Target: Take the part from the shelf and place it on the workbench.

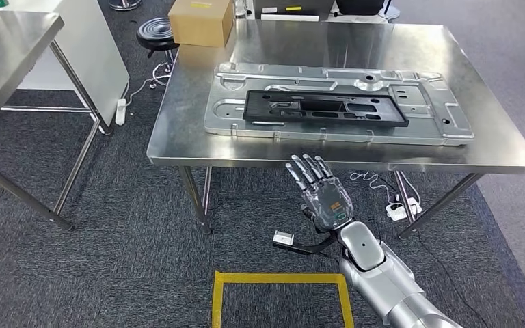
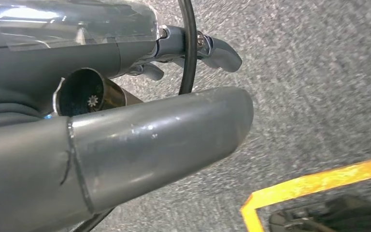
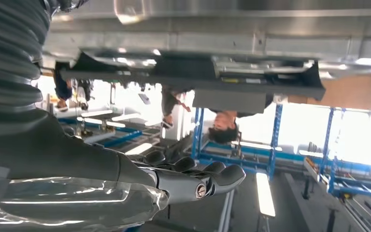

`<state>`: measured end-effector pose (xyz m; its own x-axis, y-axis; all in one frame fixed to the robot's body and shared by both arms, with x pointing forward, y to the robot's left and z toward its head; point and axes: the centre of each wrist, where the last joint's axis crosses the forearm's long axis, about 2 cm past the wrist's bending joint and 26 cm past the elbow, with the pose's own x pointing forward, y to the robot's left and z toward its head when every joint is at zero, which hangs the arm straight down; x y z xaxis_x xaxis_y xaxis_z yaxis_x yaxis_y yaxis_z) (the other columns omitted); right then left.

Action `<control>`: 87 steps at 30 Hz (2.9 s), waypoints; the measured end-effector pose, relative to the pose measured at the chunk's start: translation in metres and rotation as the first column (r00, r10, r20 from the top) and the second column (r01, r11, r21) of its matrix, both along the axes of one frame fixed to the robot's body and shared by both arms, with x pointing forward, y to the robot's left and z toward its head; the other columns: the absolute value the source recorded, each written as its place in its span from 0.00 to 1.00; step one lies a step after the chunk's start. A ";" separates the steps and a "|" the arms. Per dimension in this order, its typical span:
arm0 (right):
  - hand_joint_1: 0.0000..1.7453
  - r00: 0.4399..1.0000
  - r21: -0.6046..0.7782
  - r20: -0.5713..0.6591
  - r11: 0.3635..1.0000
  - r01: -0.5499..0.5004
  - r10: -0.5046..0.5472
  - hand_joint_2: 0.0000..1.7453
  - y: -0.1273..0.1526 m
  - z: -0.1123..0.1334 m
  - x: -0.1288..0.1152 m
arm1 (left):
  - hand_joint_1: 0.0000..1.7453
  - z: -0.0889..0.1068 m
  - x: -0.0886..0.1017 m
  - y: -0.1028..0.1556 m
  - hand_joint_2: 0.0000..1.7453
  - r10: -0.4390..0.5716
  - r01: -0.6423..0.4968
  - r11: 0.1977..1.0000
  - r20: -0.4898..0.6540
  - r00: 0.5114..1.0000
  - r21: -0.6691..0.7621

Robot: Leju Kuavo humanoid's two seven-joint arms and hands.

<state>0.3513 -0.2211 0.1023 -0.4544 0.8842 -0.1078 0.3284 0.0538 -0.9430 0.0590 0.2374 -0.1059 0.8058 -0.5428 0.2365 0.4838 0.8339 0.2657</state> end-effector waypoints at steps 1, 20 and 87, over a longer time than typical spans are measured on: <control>0.00 1.000 0.005 -0.003 1.000 0.001 -0.001 1.00 0.000 -0.001 -0.001 | 0.00 0.000 0.000 0.000 0.00 0.000 0.000 1.000 0.000 1.000 0.000; 0.00 0.999 0.032 -0.037 0.999 0.002 0.000 1.00 0.006 -0.008 -0.007 | 0.00 0.001 0.004 0.000 0.00 0.000 0.000 1.000 0.007 1.000 0.000; 0.00 -0.434 -0.432 -0.895 0.041 0.901 0.105 0.00 -0.033 -0.210 -0.294 | 0.00 0.000 -0.006 -0.003 0.00 0.080 -0.080 0.997 -0.030 0.996 0.011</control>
<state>0.0573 -0.2543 -0.1077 0.9947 0.0958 0.0365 -0.0860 0.9737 -0.2109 0.0533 0.2339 -0.1062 0.8537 -0.4782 0.2062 0.4233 0.8678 0.2602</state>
